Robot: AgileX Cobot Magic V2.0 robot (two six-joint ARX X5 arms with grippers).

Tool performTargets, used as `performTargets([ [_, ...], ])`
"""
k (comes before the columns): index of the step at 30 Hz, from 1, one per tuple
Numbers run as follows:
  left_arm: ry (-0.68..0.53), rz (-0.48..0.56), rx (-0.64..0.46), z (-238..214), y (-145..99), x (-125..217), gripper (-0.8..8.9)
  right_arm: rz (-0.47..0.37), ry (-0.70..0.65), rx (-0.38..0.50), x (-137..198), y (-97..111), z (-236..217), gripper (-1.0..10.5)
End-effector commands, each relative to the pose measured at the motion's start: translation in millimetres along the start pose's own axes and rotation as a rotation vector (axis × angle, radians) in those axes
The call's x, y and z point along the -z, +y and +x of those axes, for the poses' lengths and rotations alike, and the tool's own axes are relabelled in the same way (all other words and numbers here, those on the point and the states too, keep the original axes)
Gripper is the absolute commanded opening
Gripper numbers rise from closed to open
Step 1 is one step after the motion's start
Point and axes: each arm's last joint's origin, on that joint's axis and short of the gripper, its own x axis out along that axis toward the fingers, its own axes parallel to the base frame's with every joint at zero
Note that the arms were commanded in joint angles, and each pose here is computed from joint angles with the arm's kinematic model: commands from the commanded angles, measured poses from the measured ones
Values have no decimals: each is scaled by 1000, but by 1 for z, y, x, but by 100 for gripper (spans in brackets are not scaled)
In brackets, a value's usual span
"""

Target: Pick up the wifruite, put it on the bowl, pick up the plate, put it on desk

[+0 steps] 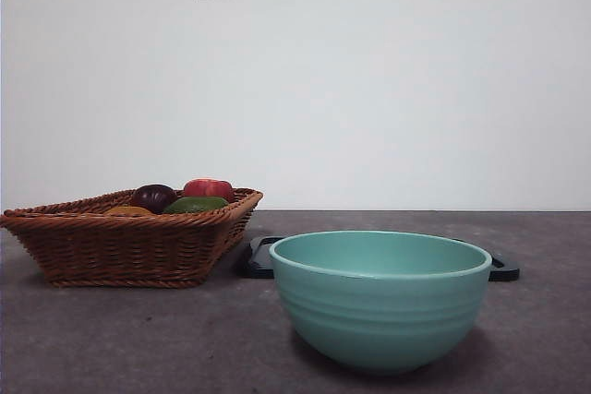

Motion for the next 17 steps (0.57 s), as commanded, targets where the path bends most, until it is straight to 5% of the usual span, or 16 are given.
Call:
performTargets([
  [1,24,5,0,2,0,7,19,-17,-34,58,2,-1,2,18],
  [7,24,5,0,2,0,7,19,-146,-264,350,25,-25,43,18],
  [17,24,5,0,2,0,7,19,-109,-499,611,89,-83,113,18],
])
